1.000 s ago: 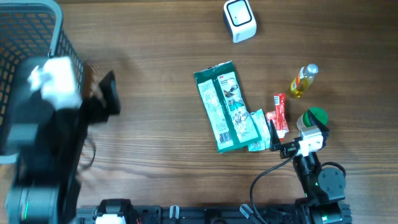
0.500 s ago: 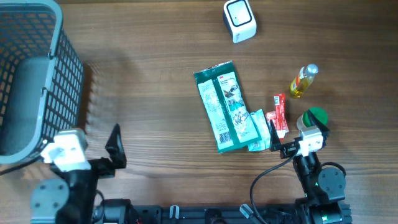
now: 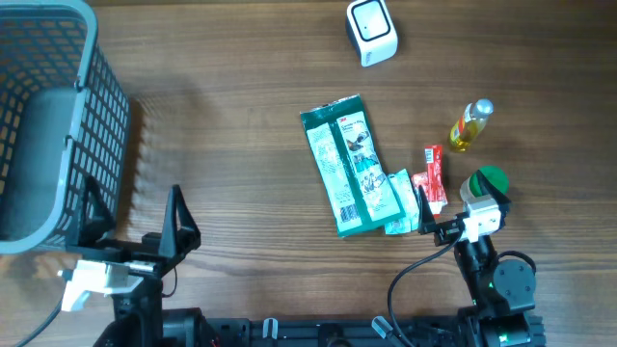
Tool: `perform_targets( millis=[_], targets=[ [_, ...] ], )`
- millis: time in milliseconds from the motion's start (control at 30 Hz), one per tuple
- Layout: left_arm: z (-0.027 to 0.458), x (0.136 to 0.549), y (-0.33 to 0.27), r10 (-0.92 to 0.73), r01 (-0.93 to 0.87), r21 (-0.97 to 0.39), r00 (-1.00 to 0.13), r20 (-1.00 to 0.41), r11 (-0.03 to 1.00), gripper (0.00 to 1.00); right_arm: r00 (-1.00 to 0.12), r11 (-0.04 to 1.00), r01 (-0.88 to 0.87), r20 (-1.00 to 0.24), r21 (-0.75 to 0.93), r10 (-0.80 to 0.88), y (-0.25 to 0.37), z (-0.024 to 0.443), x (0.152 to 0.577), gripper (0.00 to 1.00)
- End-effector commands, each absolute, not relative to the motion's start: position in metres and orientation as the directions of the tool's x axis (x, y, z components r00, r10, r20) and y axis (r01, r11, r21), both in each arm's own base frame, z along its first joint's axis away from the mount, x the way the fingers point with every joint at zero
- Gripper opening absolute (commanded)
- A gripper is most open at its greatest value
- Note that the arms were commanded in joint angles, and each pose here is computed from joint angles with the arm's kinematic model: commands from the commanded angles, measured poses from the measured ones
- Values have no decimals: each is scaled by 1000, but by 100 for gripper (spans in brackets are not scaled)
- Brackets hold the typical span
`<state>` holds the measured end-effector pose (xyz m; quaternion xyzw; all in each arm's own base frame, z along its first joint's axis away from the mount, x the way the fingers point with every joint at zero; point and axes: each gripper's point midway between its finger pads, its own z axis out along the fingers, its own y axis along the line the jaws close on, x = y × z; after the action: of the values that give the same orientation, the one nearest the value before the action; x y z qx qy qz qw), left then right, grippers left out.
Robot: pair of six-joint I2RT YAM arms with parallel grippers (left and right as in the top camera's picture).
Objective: Scan the item barcode
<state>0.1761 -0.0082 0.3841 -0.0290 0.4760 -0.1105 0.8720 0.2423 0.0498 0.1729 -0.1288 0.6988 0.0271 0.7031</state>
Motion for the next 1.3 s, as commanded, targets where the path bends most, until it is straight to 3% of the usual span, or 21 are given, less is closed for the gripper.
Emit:
perform_targets(
  millis=[0,133,367,600,800,933,1267],
  targets=[
    [361,187,-2,-378,228,-302,504,-777,925,100,38,961,-226,-988,-156,-151,51,175,241,100],
    [318,209,9,-457,191,-417,441,-772,889,100,38,961,-227,-988,-156,-151,51,175,241,100],
    [270,228,10,-460,141,-440,359,-812,887,100,38,961,-227,-988,-157,-152,51,175,241,100],
    [211,244,12,-459,25,-461,153,-875,887,100,38,961,-227,-988,-156,-151,51,175,241,100],
    [160,246,4,-240,-21,-239,-58,-969,971,100,38,961,-227,-988,-157,-152,51,175,241,100],
    [159,245,-14,3,99,-3,-66,-998,995,100,38,961,-227,-988,-157,-152,51,175,241,100],
    [159,245,-14,4,98,-2,-64,-998,995,100,38,961,-227,-988,-156,-151,51,175,241,100]
  ],
)
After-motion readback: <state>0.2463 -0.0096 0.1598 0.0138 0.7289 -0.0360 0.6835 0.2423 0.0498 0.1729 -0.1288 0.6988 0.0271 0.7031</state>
